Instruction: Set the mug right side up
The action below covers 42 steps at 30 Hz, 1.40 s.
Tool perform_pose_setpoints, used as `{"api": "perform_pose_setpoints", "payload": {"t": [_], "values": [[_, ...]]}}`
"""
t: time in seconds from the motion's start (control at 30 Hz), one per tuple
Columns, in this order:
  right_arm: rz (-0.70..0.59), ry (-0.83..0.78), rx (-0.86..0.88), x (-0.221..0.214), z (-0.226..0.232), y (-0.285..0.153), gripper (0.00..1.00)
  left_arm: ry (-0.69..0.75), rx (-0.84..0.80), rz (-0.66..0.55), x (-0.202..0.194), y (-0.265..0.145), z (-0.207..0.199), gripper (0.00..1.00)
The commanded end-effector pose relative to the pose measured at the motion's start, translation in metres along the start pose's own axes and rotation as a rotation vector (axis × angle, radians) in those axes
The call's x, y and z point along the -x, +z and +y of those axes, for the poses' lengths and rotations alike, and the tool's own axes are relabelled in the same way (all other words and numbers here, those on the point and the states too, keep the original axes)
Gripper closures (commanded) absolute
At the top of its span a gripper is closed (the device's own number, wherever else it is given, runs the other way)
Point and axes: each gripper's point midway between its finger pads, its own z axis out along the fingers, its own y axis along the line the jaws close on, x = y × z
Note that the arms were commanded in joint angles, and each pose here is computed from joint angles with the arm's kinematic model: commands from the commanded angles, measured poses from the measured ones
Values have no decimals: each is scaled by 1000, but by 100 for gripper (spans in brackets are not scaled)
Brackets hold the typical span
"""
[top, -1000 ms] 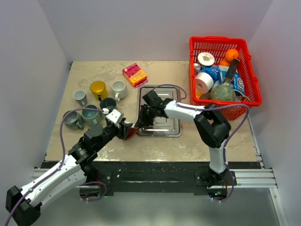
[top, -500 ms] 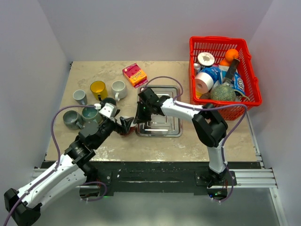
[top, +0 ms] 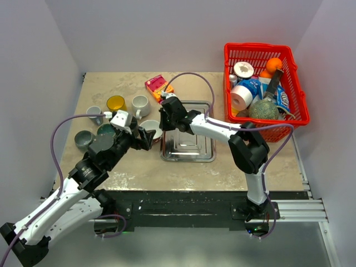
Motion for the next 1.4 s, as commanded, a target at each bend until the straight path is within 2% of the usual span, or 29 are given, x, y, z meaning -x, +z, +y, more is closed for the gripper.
{"api": "perform_pose_setpoints", "payload": {"t": [0.0,0.57,0.6,0.63,0.77,0.97,1.0,1.03,1.17,1.33,1.37], "values": [[-292,-84,66,80,34,-16,100,-34,26,-26,20,-3,1,10],[-319,-106,-27,74,19,23,100,-50,62,0,23,-4,5,8],[-323,-105,-26,76,20,21,97,-54,67,0,24,-5,6,8],[-327,-104,-26,77,20,18,84,-61,78,-3,25,-6,8,8],[-358,-89,-32,85,20,1,52,-110,134,-21,32,-10,16,4],[-398,-60,20,104,32,-45,30,-81,151,11,45,-20,17,1],[-407,-52,28,107,35,-53,28,-67,172,58,37,-21,20,1],[-405,-50,24,109,34,-70,26,-76,185,49,46,-24,21,1],[-408,-36,2,110,26,-118,8,-90,294,98,45,-41,39,1],[-477,-1,-110,108,-9,-190,1,-63,316,63,84,-62,42,1],[-534,20,-97,117,-10,-221,1,-55,320,75,85,-63,43,1]]}}
